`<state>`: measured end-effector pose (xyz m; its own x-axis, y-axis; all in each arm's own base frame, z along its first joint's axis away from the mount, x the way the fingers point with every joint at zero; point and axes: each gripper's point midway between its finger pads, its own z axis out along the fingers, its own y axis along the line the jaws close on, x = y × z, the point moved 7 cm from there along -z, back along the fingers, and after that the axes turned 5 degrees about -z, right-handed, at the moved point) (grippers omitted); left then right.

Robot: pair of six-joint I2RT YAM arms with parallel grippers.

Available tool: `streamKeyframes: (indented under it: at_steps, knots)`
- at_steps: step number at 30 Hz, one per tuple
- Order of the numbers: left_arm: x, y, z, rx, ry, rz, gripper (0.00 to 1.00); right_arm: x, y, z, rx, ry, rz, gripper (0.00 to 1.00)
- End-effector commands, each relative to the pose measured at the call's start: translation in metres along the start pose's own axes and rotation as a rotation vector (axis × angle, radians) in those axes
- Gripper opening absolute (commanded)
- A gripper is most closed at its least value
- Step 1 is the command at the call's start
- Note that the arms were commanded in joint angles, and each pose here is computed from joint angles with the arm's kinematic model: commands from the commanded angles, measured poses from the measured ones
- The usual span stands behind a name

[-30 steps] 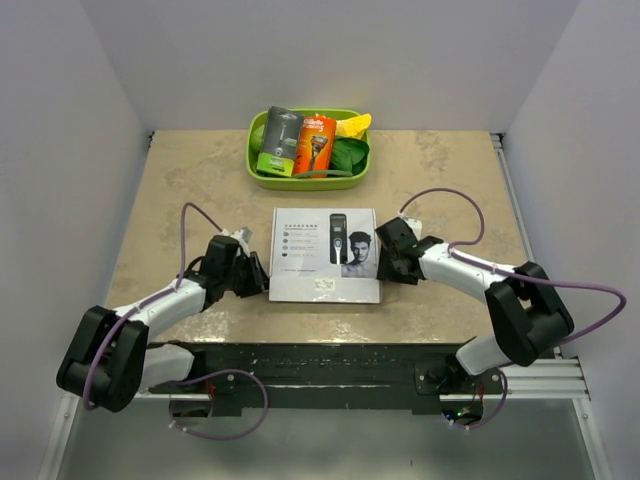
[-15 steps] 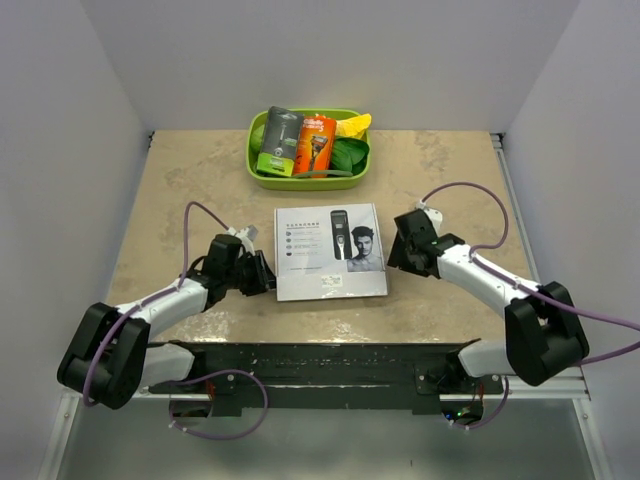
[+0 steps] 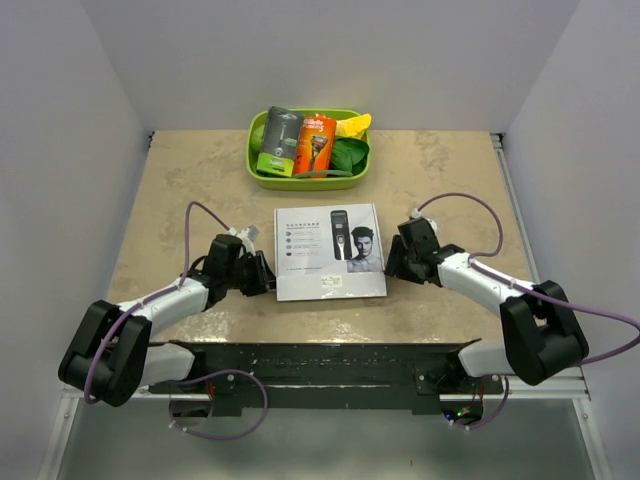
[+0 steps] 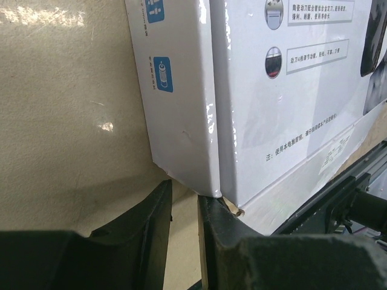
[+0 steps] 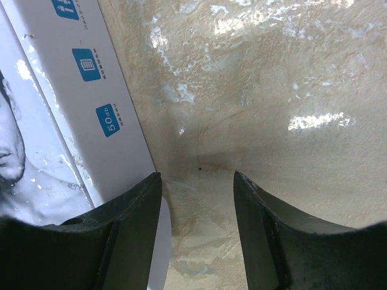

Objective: Sort the hair-cutting tools

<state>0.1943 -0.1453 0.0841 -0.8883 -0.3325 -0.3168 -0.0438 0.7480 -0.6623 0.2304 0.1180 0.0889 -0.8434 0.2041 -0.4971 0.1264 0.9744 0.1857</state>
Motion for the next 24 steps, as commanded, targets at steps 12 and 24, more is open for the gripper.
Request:
streamKeyframes:
  at_steps: [12,24]
  knots:
    - [-0.016,-0.02,-0.001,0.074,-0.041,0.041,0.28,0.007,0.007,-0.008,-0.098,0.062,-0.053,0.54]
    - [-0.015,-0.012,-0.008,-0.02,-0.042,0.063,0.28,0.019,0.011,-0.008,-0.161,0.101,-0.016,0.54]
